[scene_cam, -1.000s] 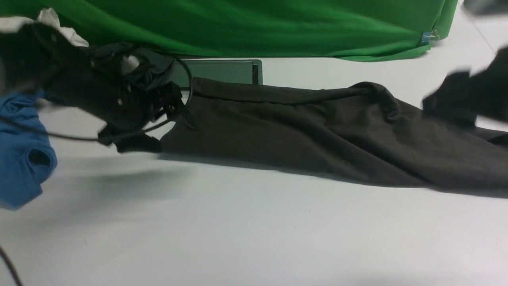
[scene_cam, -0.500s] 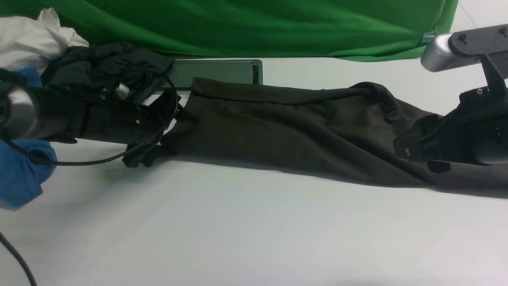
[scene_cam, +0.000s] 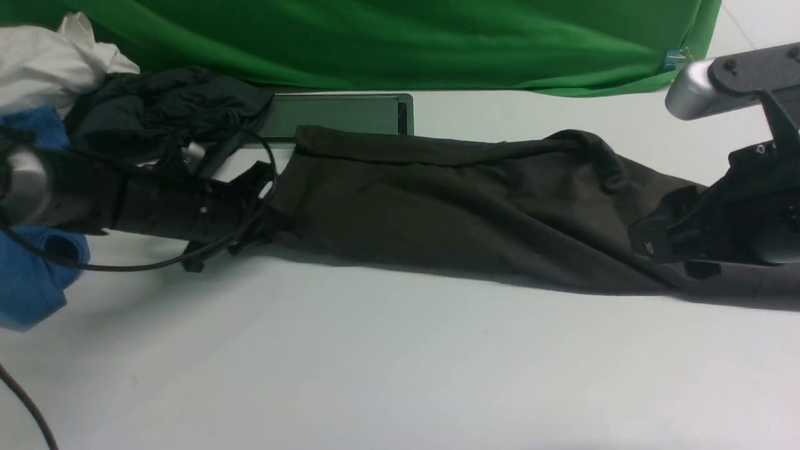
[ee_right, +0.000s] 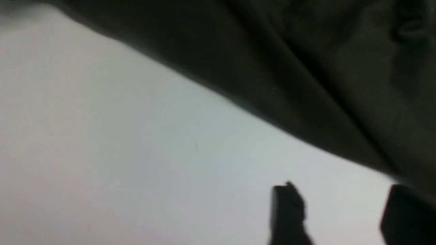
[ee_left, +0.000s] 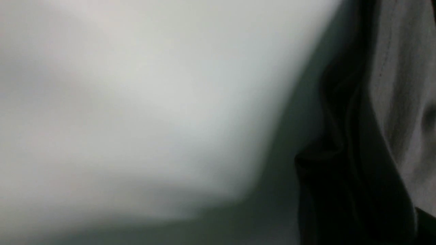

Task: Fold a long-sleeved shirt on a white desktop.
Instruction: 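Grasp the waist and leg ends of the folded dark trousers and straighten them on the table, then fold the garment over onto itself on the table with the left gripper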

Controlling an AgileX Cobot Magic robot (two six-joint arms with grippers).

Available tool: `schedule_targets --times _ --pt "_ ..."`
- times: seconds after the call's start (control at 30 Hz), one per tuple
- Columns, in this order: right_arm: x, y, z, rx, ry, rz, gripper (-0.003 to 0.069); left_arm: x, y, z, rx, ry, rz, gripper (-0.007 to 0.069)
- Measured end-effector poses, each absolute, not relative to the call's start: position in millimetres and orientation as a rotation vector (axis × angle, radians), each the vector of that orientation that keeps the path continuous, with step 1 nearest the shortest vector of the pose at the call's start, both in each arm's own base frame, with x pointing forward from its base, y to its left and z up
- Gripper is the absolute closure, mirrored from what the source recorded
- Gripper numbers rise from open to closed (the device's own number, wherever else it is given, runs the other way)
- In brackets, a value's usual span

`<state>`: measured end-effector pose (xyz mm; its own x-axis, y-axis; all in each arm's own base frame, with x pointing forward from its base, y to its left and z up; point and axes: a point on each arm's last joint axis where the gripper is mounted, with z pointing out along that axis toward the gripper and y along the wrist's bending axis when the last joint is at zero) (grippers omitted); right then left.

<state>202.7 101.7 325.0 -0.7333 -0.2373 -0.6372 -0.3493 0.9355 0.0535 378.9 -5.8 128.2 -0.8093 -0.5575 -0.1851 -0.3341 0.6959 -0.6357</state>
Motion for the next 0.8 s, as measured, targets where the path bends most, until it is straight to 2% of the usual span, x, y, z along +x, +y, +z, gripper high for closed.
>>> schedule_targets --times 0.03,0.1,0.13,0.2,0.23,0.37,0.5,0.67,0.8 --pt "201.9 101.3 326.0 -0.413 2.423 0.223 0.0360 377.8 -4.3 128.8 -0.696 2.542 -0.845 0.0542" --pt "198.6 97.9 342.1 -0.413 2.365 0.230 0.0525 358.1 15.0 133.6 -0.723 2.544 -0.771 0.0543" --pt "197.5 95.4 351.1 -0.400 2.334 0.234 0.0573 347.8 23.0 133.2 -0.755 2.542 -0.741 0.0543" --pt "196.3 90.1 369.0 -0.369 2.275 0.240 0.0620 325.3 38.8 136.6 -0.796 2.524 -0.660 0.0543" --pt "196.1 89.2 372.2 -0.365 2.265 0.240 0.0623 325.3 39.1 138.7 -0.791 2.517 -0.653 0.0543" --pt "195.6 85.7 388.2 -0.340 2.214 0.247 0.0642 279.3 65.1 142.5 -0.920 2.454 -0.490 0.0543" --pt "197.3 86.7 386.3 -0.340 2.223 0.248 0.0642 266.9 73.3 145.4 -0.913 2.441 -0.446 0.0543" --pt "197.2 87.4 386.0 -0.335 2.229 0.261 0.0642 268.8 71.6 161.2 -0.827 2.393 -0.494 0.0543" --pt "196.1 90.0 385.9 -0.317 2.238 0.312 0.0642 287.3 60.4 195.2 -0.693 2.259 -0.646 0.0543"
